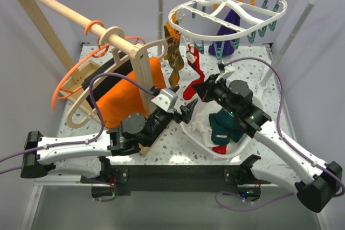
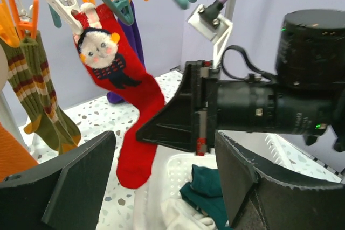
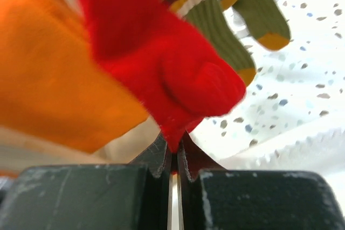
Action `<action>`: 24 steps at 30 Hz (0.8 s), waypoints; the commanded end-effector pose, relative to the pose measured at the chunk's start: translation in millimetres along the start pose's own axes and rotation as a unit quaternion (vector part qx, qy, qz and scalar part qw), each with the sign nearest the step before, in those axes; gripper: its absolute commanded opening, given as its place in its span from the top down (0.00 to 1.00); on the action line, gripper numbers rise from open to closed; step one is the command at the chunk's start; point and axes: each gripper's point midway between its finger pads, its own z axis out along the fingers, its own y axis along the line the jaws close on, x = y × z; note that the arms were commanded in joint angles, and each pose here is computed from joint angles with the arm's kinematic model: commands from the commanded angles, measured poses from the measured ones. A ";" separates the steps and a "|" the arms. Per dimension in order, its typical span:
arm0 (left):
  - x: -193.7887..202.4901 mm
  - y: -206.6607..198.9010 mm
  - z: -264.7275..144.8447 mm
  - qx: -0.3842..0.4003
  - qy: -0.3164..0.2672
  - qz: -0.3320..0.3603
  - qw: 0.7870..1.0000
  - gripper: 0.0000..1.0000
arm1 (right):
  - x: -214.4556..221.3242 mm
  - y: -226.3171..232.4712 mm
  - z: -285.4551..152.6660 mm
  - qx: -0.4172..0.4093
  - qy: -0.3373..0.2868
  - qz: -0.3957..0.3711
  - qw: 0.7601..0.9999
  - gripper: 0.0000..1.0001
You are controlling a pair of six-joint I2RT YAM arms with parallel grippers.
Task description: Remove the socks clipped to the hanger
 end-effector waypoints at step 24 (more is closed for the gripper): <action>45.0 -14.7 13.9 -0.012 0.065 -0.004 0.998 0.13 | 9.4 1.2 -139.2 0.040 0.108 0.044 0.992 1.00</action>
